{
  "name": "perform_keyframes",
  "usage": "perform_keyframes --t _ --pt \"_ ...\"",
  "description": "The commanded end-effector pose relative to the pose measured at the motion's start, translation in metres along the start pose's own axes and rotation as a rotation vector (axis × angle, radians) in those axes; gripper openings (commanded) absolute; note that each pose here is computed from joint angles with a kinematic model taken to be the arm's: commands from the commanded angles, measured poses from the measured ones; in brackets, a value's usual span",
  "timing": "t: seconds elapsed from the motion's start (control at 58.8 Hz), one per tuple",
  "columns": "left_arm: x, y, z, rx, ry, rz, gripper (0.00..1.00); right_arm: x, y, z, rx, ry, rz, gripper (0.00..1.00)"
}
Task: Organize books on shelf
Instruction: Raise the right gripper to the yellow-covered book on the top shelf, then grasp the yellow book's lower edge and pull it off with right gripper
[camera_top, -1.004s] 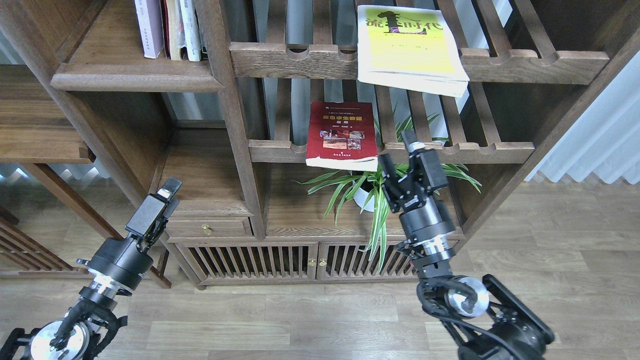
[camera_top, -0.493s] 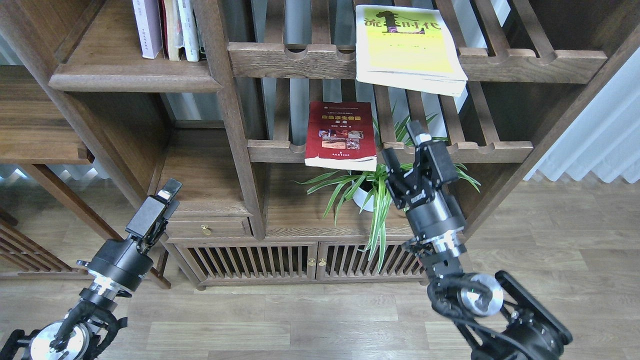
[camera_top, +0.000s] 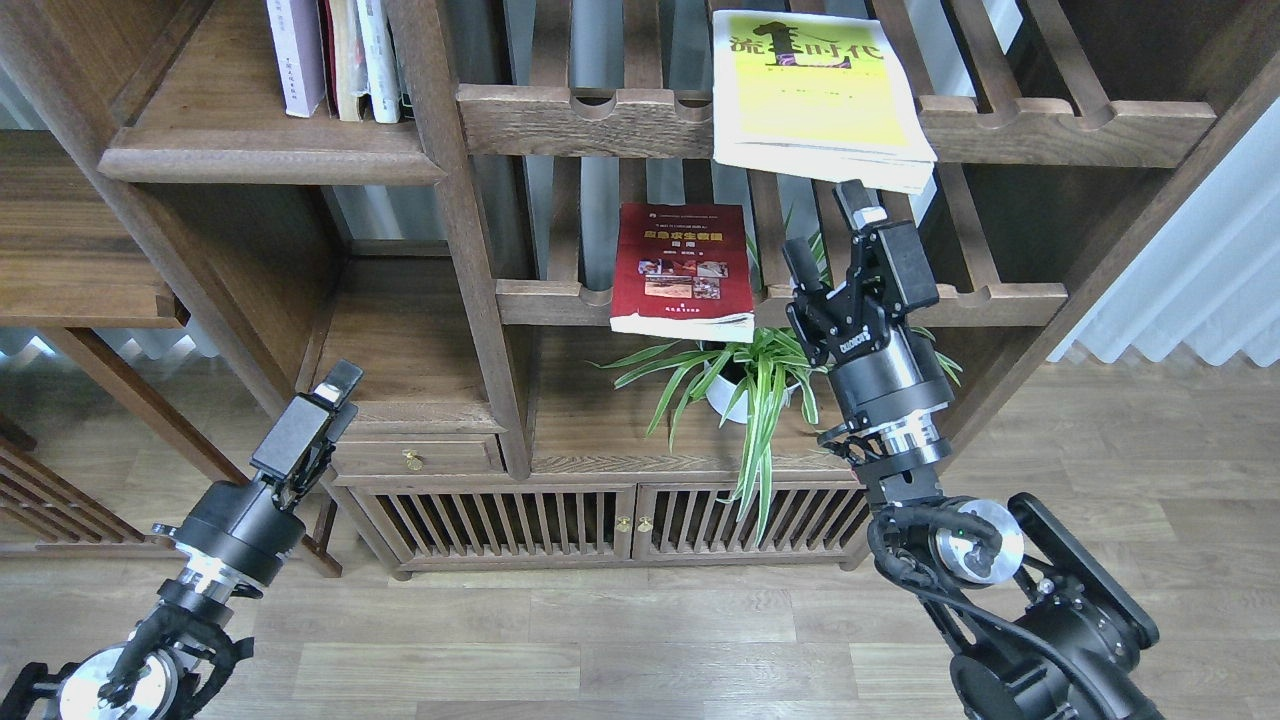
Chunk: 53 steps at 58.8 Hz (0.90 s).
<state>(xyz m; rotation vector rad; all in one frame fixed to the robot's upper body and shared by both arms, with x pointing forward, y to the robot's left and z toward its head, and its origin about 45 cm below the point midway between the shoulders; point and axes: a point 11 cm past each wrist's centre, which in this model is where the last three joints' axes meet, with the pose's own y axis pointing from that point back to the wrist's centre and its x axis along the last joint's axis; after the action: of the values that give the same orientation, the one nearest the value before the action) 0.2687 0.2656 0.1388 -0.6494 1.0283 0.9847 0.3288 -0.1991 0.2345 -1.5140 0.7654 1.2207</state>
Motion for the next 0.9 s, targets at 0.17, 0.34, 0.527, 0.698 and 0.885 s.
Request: perform_keyframes --t 0.17,0.34,0.527,0.698,0.885 --pt "0.005 0.006 -0.003 0.002 0.008 0.018 1.0 -0.016 -0.027 -0.01 0.006 0.038 0.0 0.98" --pt "0.008 0.012 -0.007 0.004 0.016 0.034 1.0 -0.017 -0.037 -0.009 0.0 0.047 0.018 0.98" --pt "0.009 0.014 -0.004 -0.003 0.014 0.038 1.0 -0.017 -0.045 -0.011 0.002 0.057 0.035 0.98" --pt "0.007 0.01 -0.002 -0.003 0.011 0.026 1.0 -0.014 -0.051 -0.013 0.007 0.07 0.06 0.95" --pt "0.006 0.009 -0.002 -0.004 0.01 0.025 1.0 -0.015 -0.055 -0.012 0.014 0.059 0.058 0.78"
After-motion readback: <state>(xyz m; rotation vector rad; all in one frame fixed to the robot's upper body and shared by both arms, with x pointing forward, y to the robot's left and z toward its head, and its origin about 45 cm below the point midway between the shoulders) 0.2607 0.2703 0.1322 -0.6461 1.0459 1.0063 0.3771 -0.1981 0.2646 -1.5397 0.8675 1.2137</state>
